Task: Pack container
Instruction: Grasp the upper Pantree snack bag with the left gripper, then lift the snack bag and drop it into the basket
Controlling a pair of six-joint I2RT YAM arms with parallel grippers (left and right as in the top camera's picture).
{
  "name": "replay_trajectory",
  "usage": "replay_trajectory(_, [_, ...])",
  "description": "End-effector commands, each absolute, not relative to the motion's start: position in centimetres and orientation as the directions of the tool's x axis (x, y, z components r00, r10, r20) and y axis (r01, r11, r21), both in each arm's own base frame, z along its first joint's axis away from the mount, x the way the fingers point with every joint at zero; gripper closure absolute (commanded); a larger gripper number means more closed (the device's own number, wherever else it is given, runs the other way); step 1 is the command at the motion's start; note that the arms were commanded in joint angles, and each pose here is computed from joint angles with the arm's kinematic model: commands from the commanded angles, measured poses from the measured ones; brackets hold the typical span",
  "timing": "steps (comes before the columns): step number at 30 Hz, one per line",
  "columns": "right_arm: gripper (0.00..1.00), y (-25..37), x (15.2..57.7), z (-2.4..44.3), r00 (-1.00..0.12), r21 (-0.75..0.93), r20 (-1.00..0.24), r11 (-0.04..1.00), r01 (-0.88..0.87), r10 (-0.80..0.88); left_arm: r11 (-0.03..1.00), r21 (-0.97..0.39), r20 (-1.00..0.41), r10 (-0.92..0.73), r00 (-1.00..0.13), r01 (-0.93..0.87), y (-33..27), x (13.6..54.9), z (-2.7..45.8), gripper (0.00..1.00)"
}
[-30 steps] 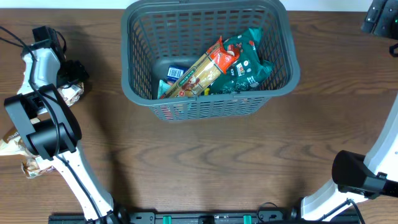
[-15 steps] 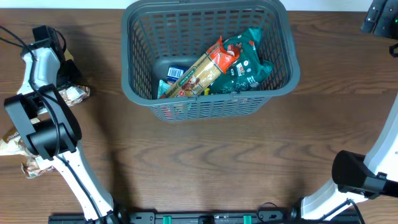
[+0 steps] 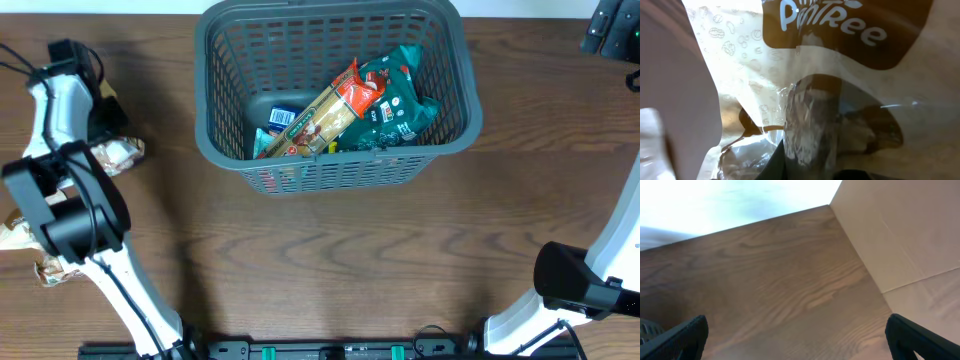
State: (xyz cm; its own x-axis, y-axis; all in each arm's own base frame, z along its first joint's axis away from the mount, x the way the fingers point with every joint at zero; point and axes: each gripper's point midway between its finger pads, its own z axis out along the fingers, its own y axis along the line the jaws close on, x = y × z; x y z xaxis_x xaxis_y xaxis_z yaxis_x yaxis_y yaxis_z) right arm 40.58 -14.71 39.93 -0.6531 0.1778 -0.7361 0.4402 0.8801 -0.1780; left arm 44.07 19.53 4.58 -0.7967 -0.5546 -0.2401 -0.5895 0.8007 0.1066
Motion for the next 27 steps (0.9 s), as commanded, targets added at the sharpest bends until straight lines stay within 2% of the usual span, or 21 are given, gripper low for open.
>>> replay_trajectory(1, [0.01, -15.0, 39.7, 41.2, -0.622, -0.169, -0.760, 0.867, 0.469, 0.189, 0.794, 0.055, -0.427, -0.530, -0.733, -0.606, 20.0, 44.7, 13.8, 0.94])
replay_trajectory(9, [0.01, -15.0, 39.7, 41.2, -0.622, -0.169, -0.760, 0.867, 0.469, 0.189, 0.806, -0.039, -0.657, -0.465, -0.593, -0.590, 18.0, 42.0, 27.7, 0.94])
replay_trajectory(13, [0.01, -15.0, 39.7, 41.2, -0.622, -0.169, -0.760, 0.867, 0.469, 0.189, 0.875, -0.138, -0.754, -0.397, -0.523, -0.464, 14.1, 40.6, 34.3, 0.94])
replay_trajectory(20, [0.01, -15.0, 39.7, 41.2, -0.622, -0.169, -0.760, 0.867, 0.469, 0.189, 0.980, -0.196, -0.883, -0.186, -0.431, -0.021, 4.2, 39.5, 42.5, 0.94])
replay_trajectory(27, [0.01, -15.0, 39.7, 41.2, -0.622, -0.169, -0.760, 0.867, 0.469, 0.189, 0.912, -0.158, -0.915, 0.009, -0.404, 0.378, -4.9, 38.7, 43.6, 0.94])
